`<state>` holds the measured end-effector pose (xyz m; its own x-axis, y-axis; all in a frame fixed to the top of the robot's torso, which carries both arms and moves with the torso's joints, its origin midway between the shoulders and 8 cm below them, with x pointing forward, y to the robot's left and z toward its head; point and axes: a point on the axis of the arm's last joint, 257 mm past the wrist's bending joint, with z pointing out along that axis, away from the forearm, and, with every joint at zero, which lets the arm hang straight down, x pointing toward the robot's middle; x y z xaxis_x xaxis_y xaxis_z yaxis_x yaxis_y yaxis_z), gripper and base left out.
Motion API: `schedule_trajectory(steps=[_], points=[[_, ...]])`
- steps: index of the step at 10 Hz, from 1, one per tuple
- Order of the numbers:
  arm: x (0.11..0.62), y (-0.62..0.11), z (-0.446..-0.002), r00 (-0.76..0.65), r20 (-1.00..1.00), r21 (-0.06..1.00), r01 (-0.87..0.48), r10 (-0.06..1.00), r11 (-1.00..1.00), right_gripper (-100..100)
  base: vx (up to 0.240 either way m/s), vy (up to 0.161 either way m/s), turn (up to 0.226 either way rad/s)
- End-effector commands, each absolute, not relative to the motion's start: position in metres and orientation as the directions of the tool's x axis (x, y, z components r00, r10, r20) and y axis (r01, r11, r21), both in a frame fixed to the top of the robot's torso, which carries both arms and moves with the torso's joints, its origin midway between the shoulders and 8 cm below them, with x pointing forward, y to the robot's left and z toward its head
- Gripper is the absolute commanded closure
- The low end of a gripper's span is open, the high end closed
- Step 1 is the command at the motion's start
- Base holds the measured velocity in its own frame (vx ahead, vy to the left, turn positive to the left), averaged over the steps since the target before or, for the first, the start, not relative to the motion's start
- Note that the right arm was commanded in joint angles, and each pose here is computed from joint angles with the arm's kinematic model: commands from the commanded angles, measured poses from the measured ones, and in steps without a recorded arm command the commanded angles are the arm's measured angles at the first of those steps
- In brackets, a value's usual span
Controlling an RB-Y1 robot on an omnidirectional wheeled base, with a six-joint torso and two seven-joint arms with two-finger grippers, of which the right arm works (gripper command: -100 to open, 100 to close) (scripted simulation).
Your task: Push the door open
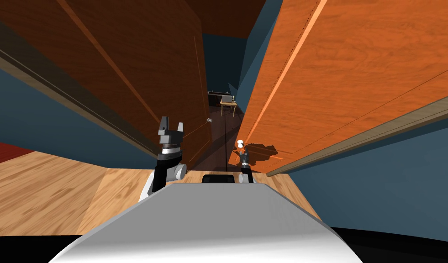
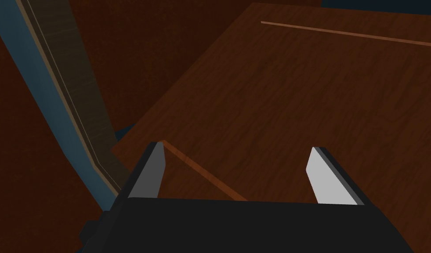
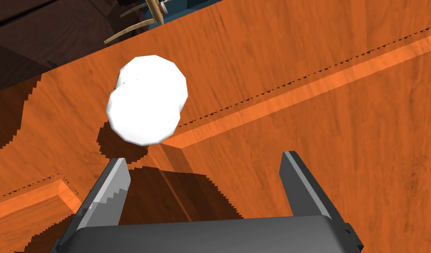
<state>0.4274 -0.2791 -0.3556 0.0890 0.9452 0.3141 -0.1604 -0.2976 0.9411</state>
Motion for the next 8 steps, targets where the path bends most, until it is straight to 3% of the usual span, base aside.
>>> schedule_trajectory(steps=[1,8], points=[[0.427,-0.2774,-0.3564,0.083,0.383,0.916,-0.166,0.92,-0.366,-100,-0.012,0.002,0.0],[0.4249,-0.2715,-0.3607,0.062,0.596,0.795,-0.18,0.8,-0.579,-100,-0.016,0.003,0.0]])
